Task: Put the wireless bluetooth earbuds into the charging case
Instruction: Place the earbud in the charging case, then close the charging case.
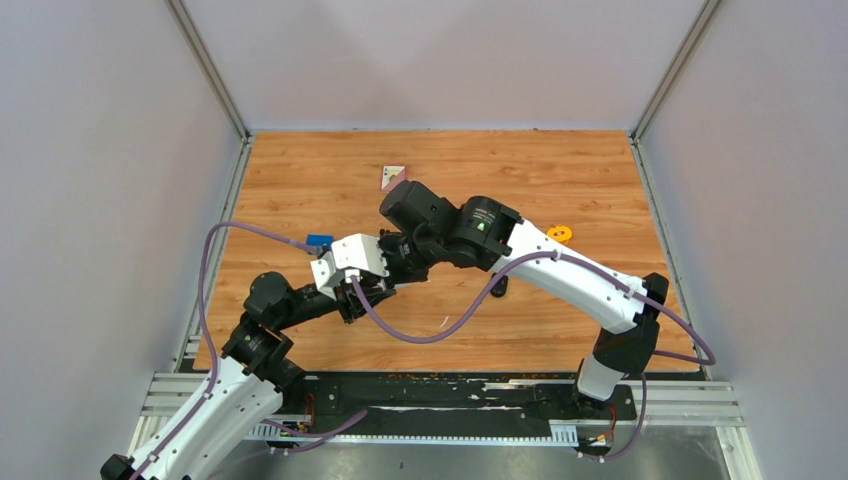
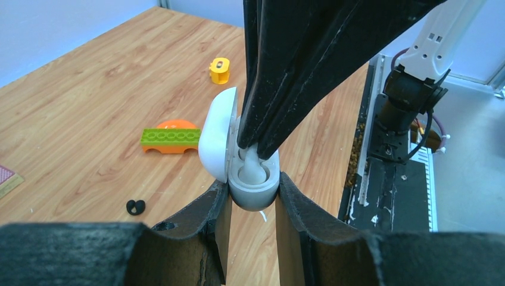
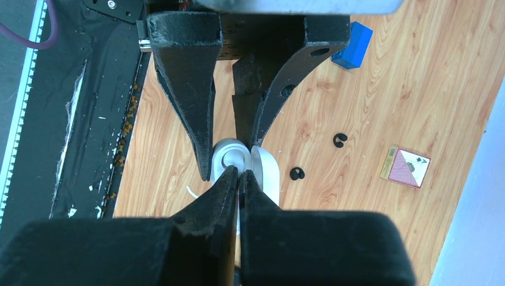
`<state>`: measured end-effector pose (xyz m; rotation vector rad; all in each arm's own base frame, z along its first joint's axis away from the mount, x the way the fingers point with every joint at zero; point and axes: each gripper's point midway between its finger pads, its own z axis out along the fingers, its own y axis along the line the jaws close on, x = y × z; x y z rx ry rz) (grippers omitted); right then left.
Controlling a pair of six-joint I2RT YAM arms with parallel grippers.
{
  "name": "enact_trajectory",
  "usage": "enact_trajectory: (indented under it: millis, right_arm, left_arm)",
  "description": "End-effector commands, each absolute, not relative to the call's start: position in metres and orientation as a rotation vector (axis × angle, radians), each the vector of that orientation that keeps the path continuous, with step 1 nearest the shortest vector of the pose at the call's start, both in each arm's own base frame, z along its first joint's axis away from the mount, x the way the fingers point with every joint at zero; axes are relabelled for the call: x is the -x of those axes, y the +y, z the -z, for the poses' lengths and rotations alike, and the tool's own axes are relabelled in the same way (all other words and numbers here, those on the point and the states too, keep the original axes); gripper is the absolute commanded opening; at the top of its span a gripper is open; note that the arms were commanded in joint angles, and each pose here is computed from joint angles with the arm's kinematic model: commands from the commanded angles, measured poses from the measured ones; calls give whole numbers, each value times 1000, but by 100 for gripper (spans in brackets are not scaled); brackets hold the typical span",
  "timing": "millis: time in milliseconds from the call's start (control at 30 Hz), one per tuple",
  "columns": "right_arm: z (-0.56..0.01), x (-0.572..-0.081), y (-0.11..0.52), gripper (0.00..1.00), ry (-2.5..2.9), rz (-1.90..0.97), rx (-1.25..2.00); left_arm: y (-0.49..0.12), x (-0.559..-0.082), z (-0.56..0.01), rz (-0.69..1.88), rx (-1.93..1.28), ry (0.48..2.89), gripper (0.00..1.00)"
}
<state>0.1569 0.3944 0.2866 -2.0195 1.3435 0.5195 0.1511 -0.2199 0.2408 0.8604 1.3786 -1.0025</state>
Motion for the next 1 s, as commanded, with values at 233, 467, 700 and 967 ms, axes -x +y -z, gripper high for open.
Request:
enact_trajectory:
  millis: [233, 467, 700, 967]
  right_arm:
    - [-292, -158, 395, 23, 1364, -495, 1979]
    - [-331, -136, 381, 30, 1275, -593, 1966]
    - [-322, -135, 356, 77, 1230, -527, 2037]
    - [-302, -160, 363, 100, 1306, -516, 2042]
  left_arm:
    - [-220, -150, -255, 987, -864, 1311, 1]
    - [-220, -151, -254, 988, -864, 1318, 1]
    - [-222, -150, -253, 998, -873, 1319, 1]
    - [-222, -149, -253, 999, -877, 1314, 1]
